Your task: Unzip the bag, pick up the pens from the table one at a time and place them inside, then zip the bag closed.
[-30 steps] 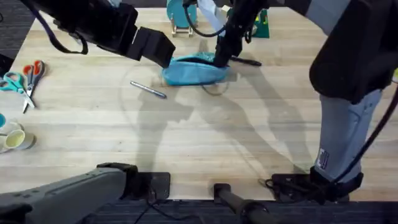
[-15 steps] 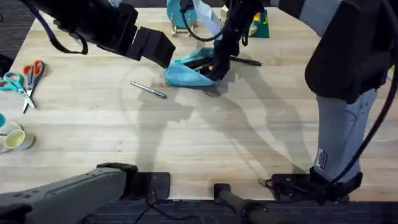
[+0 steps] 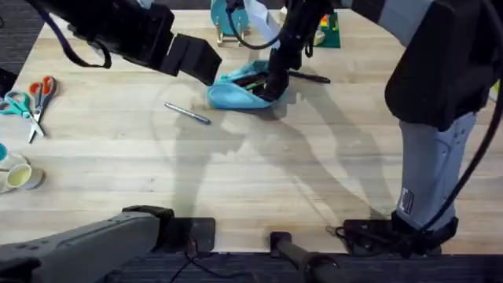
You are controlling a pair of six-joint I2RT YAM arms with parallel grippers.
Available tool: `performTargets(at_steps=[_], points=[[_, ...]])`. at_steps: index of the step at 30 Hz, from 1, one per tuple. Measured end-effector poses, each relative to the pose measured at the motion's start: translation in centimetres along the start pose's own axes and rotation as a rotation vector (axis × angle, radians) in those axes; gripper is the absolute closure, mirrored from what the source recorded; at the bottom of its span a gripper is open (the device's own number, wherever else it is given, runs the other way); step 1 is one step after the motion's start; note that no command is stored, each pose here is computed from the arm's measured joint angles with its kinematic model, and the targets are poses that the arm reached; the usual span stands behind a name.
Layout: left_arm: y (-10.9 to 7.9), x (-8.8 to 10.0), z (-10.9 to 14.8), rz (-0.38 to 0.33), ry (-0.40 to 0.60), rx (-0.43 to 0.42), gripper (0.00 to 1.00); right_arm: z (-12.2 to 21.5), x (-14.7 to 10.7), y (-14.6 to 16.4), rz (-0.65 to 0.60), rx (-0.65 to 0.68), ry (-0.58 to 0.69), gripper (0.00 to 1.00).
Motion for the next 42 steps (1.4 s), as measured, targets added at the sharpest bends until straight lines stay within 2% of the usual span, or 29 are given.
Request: performTargets(at_steps=[7, 12, 18, 22, 27, 29, 42], points=[[0.0, 0.0, 0.0, 0.0, 0.0, 0.0, 0.008, 2.7, 0.6, 0.5, -0.011, -0.036, -0.034, 0.005], [0.0, 0.0, 0.0, 0.0, 0.0, 0.0, 0.008, 7.1, 0.3, 1.3, -0.037, -0.105, -0.102, 0.005], [0.0, 0.0, 0.0, 0.0, 0.0, 0.0, 0.007, 12.8, -1.4, 2.1, -0.149, -0.193, -0.196, 0.004], [0.0, 0.0, 0.0, 0.0, 0.0, 0.0, 0.008, 15.4, -3.0, 2.0, -0.249, -0.231, -0.241, 0.004], [0.0, 0.0, 0.0, 0.006, 0.001, 0.0, 0.007, 17.8, -5.7, 1.2, -0.401, -0.261, -0.279, 0.004], [0.0, 0.0, 0.0, 0.015, 0.002, 0.0, 0.007, 18.3, -6.1, 1.2, -0.423, -0.269, -0.289, 0.004], [0.0, -0.5, 0.0, 0.048, 0.031, 0.008, 0.007, 20.9, -6.4, 3.2, -0.487, -0.307, -0.354, 0.004]])
Point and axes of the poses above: each hand's point on the last joint's axis, 136 mm out from that joint toward the fingers, its own z axis back along the fingers, its own y axis along the line the jaws close on, x = y × z, the point moved 8 cm from there along z, back along the fingers, and after that the axes turned 6 degrees about -z, right-handed, at the moved point
